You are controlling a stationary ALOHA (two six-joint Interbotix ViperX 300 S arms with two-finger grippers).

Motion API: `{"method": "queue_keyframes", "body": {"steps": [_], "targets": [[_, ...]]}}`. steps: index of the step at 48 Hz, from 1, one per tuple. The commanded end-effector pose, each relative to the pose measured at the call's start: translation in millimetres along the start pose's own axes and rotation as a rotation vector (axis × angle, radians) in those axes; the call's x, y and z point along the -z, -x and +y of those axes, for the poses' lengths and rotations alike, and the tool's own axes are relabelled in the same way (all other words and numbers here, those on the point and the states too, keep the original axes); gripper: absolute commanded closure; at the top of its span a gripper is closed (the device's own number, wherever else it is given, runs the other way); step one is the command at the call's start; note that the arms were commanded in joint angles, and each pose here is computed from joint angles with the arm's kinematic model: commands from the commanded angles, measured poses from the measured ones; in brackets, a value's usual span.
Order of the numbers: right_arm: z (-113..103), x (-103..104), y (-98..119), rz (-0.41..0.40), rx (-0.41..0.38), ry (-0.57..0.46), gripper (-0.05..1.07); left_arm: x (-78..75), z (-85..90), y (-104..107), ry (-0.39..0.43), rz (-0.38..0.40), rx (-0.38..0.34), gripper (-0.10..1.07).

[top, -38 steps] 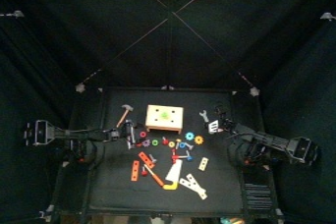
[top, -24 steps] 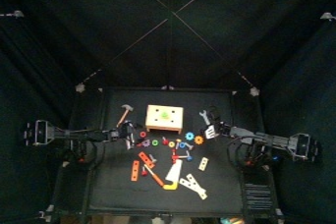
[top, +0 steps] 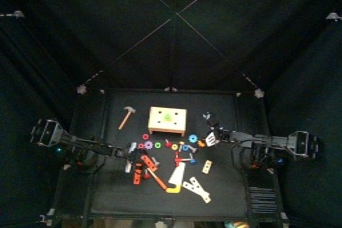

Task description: Grab nail file

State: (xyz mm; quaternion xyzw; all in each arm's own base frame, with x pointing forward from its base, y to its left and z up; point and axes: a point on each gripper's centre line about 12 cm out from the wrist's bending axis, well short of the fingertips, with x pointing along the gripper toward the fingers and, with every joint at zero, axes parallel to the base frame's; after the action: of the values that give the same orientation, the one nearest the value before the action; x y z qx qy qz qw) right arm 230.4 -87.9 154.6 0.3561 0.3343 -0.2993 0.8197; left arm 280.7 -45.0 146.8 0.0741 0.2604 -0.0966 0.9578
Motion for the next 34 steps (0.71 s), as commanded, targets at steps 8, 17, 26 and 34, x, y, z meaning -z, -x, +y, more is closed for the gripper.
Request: {"method": "queue_keyframes", "body": {"steps": [8,17,26,34], "targets": [[12.7,-6.6,4.0,-0.027,-0.045,0.006,0.16,-13.7,-29.9,-35.0,-0.069,0.016,0.090,0.04],[16.4,-7.7,4.3,-0.030,-0.060,-0.008,0.16,-15.8,-45.5,-59.6,-0.124,0.041,0.136,0.04],[18.8,-9.5,4.4,-0.041,-0.075,-0.010,0.16,-19.9,-47.7,-74.3,-0.140,0.044,0.142,0.04],[19.2,-8.6,2.7,-0.037,-0.075,-0.007,0.16,-20.6,-50.3,-91.1,-0.185,0.078,0.156,0.04]]}}
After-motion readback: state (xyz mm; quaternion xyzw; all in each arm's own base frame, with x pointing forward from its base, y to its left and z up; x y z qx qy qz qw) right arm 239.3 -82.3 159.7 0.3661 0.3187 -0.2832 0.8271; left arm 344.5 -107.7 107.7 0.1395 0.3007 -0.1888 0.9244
